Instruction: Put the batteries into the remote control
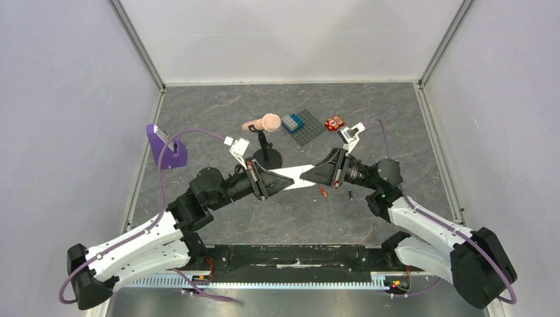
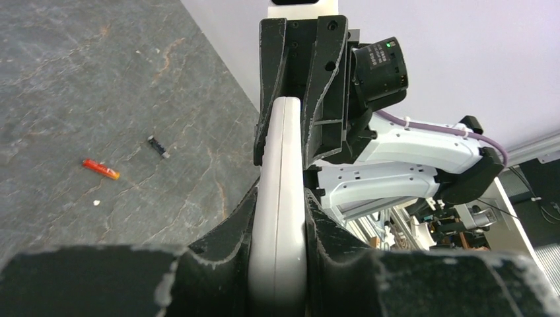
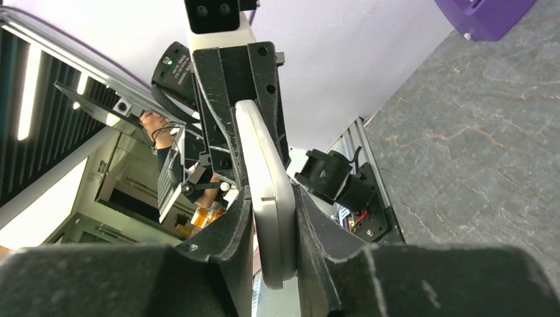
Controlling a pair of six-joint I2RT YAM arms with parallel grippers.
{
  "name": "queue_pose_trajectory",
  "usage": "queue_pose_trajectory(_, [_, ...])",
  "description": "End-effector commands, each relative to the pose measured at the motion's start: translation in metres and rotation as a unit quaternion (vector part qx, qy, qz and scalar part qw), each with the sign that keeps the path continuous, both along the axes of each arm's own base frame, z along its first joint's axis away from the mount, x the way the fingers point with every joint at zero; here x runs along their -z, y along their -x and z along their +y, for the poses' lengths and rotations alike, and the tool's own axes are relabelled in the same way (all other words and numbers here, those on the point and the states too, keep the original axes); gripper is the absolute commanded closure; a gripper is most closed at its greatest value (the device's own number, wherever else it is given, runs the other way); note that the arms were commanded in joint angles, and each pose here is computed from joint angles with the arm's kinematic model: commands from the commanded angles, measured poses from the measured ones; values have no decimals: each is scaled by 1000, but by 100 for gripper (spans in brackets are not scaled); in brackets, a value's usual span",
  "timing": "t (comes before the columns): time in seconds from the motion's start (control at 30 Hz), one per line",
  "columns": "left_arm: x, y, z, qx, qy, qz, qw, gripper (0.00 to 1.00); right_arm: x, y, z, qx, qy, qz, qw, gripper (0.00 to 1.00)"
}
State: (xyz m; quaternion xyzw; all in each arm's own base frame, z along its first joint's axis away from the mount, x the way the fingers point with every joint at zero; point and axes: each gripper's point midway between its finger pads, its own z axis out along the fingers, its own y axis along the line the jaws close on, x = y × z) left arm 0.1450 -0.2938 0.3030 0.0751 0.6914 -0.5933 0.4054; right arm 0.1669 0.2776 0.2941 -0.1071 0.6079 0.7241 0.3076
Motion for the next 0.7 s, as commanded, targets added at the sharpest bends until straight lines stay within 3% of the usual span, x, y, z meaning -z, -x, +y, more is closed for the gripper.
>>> queue_pose_trajectory(0.0, [-12,-24,27,-82,-15,-26,996,98,35,-23,-2,39,45,47,997,75])
queue_pose_trajectory(0.23, [4,-41,47,-131,-31,14,991,98,49,-27,-3,51,41,58,996,67])
queue_pose_trajectory(0.5, [12,-45,41,-118,-28,28,992,98,53,-34,0,52,30,66,996,78])
queue_pose_trajectory(0.53, [14,-46,40,-117,-33,29,992,98,53,-35,1,53,31,65,996,76])
queue_pose_trajectory(0.67, [27,-47,42,-120,-60,37,990,98,48,-37,1,58,28,49,997,52])
